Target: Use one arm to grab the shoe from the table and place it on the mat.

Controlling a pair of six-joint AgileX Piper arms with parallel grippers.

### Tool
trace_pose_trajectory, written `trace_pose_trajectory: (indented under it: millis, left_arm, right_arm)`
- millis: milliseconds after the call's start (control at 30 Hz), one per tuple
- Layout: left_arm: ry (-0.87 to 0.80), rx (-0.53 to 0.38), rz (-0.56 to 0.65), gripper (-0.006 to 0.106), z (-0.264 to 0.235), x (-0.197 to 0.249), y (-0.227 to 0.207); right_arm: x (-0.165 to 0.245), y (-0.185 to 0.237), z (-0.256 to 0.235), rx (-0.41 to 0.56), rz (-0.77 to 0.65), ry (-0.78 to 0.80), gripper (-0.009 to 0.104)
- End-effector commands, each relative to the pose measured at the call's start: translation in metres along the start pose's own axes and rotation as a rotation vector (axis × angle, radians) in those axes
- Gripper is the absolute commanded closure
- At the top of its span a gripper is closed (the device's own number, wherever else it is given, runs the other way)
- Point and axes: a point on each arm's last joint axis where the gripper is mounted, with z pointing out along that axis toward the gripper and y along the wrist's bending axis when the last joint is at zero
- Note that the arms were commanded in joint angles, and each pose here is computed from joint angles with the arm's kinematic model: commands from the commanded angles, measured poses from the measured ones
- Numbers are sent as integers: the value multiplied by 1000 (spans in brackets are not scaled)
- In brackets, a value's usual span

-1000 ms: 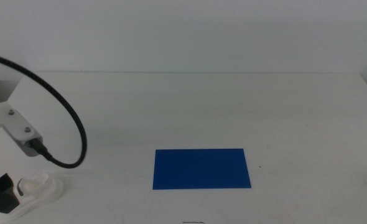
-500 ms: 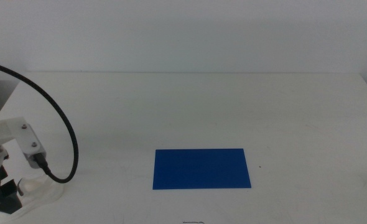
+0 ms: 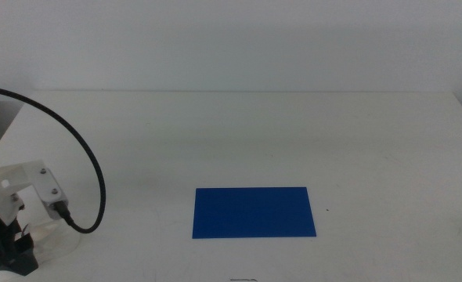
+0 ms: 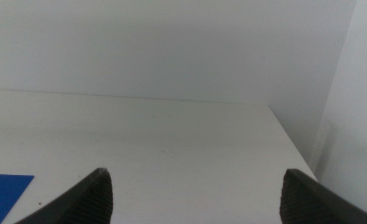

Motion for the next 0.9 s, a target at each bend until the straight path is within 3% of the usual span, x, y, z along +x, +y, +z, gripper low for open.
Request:
trace_pose_trajectory:
  millis: [0,133,300,467,567,867]
  left_arm:
    - [-41,-57,-1,7,-13,-6,5]
    - [-36,-57,4,11,-12,-5,5]
    - [-30,-54,-16,40,-12,-5,5]
    - [-25,-13,-92,78,-13,-5,1]
    - [-43,21,-100,92,-16,-8,-5]
    - [-41,-21,54,96,-44,-79,-37]
  right_arm:
    - [-14,-1,-3,8,-14,-113,1]
    - [-14,-1,-3,8,-14,-113,1]
    - [-14,-1,-3,8,-14,-113,1]
    - [-14,-1,-3,8,-14,-113,1]
    - [-14,-1,-3,8,-14,-113,1]
    - [-14,-1,-3,8,-14,-113,1]
